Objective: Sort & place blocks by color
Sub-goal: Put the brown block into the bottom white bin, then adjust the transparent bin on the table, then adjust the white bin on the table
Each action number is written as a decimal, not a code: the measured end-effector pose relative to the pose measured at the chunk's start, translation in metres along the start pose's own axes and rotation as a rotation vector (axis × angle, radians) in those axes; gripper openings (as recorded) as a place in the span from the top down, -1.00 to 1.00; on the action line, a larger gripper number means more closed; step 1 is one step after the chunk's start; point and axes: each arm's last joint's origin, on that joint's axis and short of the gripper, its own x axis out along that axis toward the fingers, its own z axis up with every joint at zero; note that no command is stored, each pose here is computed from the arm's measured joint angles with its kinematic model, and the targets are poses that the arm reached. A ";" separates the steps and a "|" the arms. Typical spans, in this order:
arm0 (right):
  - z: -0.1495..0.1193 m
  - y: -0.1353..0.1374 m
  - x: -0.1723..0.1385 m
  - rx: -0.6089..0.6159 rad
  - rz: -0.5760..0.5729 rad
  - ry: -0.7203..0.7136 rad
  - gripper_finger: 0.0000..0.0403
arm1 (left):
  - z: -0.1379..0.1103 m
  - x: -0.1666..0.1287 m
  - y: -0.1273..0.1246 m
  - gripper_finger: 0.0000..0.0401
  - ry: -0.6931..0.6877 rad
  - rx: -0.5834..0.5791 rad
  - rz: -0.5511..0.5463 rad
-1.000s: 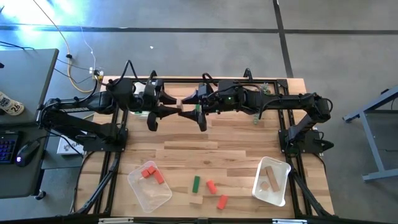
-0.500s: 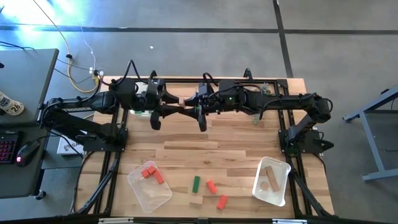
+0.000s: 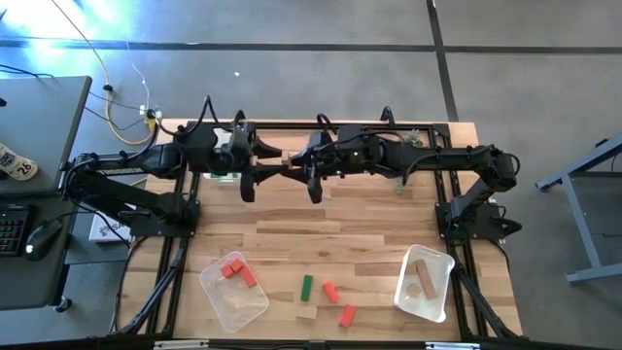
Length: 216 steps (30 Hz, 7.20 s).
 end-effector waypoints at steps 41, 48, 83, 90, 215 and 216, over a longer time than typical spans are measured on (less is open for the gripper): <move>-0.132 0.121 -0.094 0.490 -0.843 0.860 0.47 | -0.017 -0.001 0.002 -0.03 0.176 0.088 0.012; -0.145 0.148 -0.123 0.415 -0.857 1.004 0.47 | -0.018 -0.002 0.003 -0.03 0.188 -0.002 0.032; -0.273 0.207 -0.204 0.346 -0.734 1.141 0.35 | -0.091 0.054 -0.066 -0.03 0.457 -0.297 0.159; -0.278 0.205 -0.203 0.349 -0.728 1.139 0.27 | -0.122 0.072 -0.087 -0.03 0.549 -0.318 0.163; -0.209 0.164 -0.158 0.494 -0.560 0.853 0.04 | -0.118 0.048 -0.082 -0.03 0.683 -0.369 0.173; -0.208 0.162 -0.155 0.488 -0.548 0.870 0.04 | -0.117 0.046 -0.081 -0.03 0.686 -0.367 0.185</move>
